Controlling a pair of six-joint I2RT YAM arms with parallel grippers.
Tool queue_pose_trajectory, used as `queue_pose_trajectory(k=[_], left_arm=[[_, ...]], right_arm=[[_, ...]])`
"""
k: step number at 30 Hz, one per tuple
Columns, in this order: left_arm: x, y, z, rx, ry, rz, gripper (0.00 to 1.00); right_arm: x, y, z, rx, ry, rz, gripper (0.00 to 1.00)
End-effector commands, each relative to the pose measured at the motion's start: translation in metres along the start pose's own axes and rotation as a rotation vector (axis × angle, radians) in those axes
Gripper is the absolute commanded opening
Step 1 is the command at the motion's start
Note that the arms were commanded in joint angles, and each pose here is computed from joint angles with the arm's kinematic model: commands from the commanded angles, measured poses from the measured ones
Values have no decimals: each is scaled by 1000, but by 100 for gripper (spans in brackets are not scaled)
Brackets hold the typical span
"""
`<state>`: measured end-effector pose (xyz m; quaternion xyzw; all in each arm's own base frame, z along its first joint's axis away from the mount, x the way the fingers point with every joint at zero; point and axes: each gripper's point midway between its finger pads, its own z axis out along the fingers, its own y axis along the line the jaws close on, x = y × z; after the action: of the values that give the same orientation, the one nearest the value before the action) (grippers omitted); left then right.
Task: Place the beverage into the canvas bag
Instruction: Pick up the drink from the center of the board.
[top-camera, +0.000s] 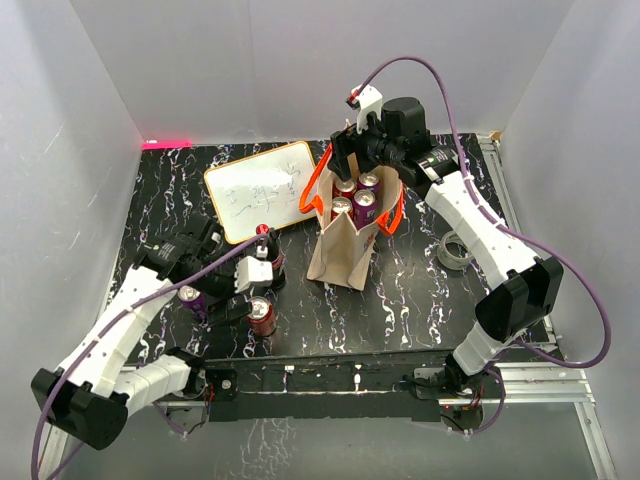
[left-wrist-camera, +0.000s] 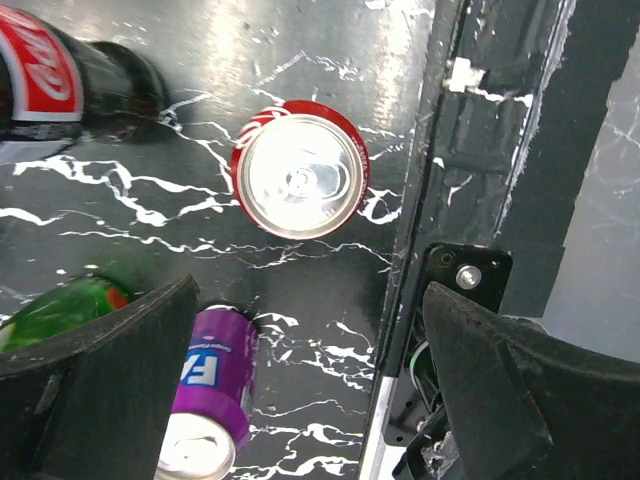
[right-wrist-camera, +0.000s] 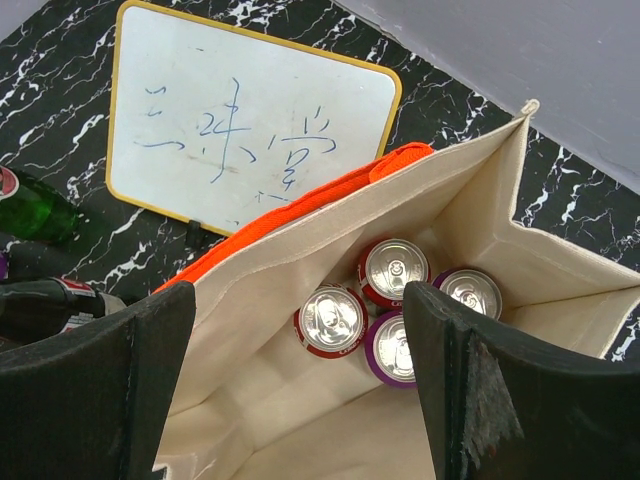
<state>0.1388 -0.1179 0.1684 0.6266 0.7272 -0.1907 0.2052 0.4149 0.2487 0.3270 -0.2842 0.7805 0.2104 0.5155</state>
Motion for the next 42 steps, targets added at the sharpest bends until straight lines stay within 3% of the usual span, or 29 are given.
queue_pose_trajectory(k=[1,9,19,26,37,40,42], left_arm=[[8,-8,19,96,2,48,95],[12,3,50,139,7,54,90],[7,2,75,156,29,100,93],[4,-3,85,189,42,110,85],[8,-8,86,213,52,98,62],[1,-6,84,211,36,95,50],[-12,-3,80,208,5,90,36]], right_arm=[[-43,-3,-22,42,-122,-39,87],[-49,-5,-27,54,-142,-64,88],[-45,-7,-29,70,-136,-79,88],[-43,-8,-31,78,-133,-85,88],[-38,-9,-31,81,-126,-85,88],[-38,-9,-32,82,-127,-84,88],[-40,-10,-32,90,-129,-86,88]])
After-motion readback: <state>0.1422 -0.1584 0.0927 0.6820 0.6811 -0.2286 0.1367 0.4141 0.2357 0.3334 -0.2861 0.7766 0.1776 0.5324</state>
